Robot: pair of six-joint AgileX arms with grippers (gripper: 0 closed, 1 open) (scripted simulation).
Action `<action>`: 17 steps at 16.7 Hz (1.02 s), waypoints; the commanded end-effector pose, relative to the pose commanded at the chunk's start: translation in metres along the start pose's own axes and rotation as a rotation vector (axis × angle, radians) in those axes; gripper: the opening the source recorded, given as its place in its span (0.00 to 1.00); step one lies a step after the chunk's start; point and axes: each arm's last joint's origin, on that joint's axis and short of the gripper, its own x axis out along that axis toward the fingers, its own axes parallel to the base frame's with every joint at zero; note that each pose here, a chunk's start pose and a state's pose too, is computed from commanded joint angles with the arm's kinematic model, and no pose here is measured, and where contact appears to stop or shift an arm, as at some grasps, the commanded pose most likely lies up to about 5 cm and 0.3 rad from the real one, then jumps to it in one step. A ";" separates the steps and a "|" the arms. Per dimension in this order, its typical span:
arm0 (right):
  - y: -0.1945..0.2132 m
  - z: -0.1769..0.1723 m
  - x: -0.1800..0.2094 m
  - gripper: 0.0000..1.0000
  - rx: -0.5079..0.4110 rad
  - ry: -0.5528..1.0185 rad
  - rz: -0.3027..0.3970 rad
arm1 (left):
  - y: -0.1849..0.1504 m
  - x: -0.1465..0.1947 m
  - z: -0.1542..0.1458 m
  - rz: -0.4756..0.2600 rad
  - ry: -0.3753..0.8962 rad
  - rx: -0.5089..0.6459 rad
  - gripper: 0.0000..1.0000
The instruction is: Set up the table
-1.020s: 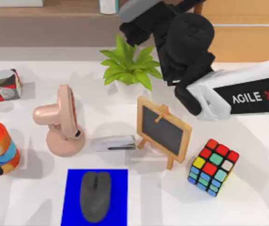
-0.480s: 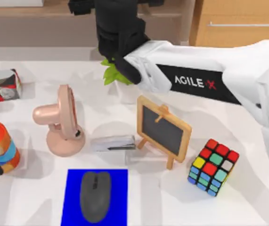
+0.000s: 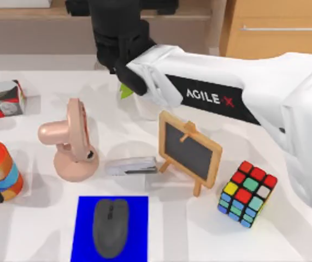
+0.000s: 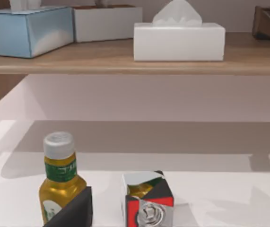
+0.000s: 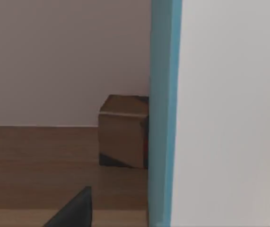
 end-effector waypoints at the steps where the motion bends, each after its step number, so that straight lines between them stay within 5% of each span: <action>1: -0.003 0.002 0.002 1.00 0.001 -0.002 -0.004 | 0.000 0.000 0.000 0.000 0.000 0.000 1.00; 11: 0.000 0.000 0.020 1.00 0.000 0.000 0.000 | 0.000 0.000 0.000 0.000 0.000 0.000 1.00; 17: 0.000 0.000 0.020 0.55 0.000 0.000 0.000 | 0.000 0.000 0.000 0.000 0.000 0.000 1.00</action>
